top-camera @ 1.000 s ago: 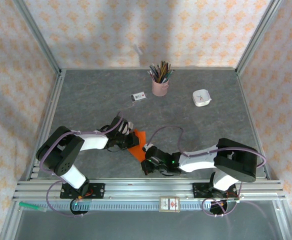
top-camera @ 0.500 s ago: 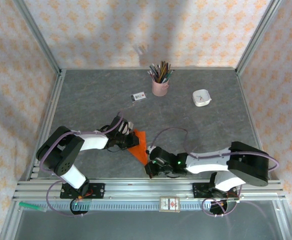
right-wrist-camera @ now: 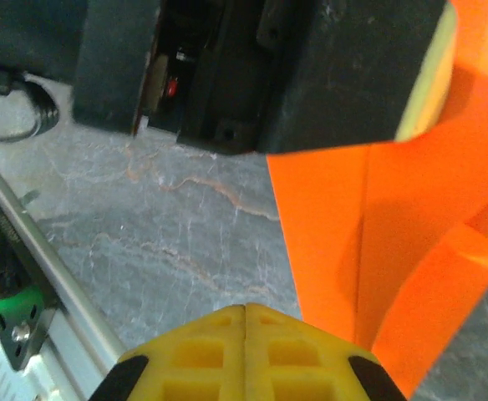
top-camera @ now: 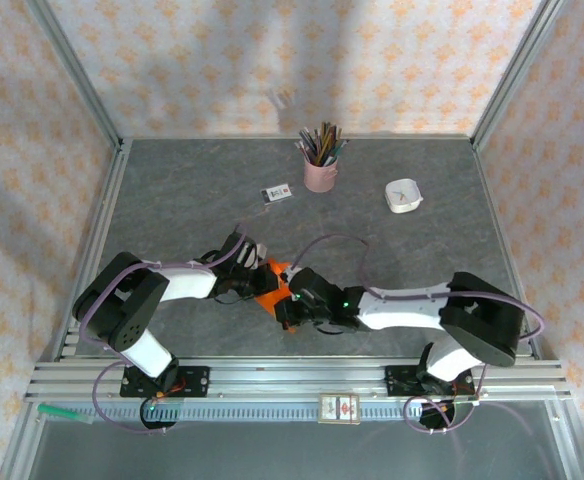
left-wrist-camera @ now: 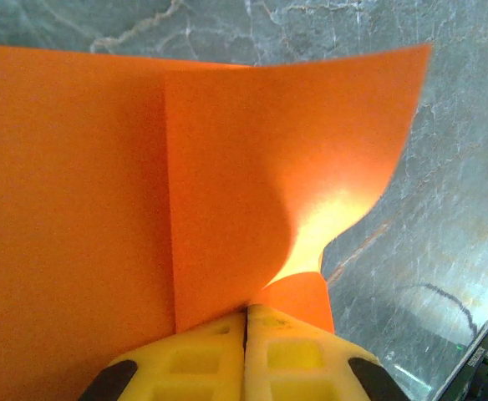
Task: Fold a paper plane with a square sheet of paper (pick it up from the middle)
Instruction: Perform the fourth fold on the wing at the bottom-center of the table.
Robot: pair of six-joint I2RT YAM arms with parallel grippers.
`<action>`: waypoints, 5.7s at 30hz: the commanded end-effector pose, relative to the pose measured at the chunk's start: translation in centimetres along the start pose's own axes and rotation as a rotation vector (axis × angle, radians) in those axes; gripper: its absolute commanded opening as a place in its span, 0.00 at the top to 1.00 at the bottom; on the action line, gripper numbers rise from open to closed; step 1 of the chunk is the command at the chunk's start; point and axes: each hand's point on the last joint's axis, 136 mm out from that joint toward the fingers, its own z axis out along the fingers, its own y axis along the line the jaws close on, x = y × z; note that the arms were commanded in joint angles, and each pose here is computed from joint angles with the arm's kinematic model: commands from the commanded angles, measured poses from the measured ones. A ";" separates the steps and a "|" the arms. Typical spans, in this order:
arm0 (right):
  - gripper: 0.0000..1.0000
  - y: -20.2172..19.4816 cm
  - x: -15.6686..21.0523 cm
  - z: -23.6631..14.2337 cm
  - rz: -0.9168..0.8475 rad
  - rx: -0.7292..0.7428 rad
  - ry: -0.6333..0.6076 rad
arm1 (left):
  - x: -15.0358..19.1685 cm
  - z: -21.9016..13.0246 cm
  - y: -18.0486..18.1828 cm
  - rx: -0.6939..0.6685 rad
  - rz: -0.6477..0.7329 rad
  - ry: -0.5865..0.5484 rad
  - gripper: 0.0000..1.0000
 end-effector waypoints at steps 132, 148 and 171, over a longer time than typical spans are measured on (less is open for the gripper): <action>1.00 -8.4 6.5 0.1 0.213 0.101 0.096 | 2.2 1.6 0.7 -0.115 0.012 0.047 0.90; 1.00 -9.5 7.4 -0.3 0.249 0.141 0.103 | 4.3 -0.3 -4.3 0.102 -0.026 0.071 0.86; 1.00 -11.8 9.9 -0.3 0.242 0.263 0.211 | 1.8 1.5 -0.8 0.013 -0.046 0.037 0.86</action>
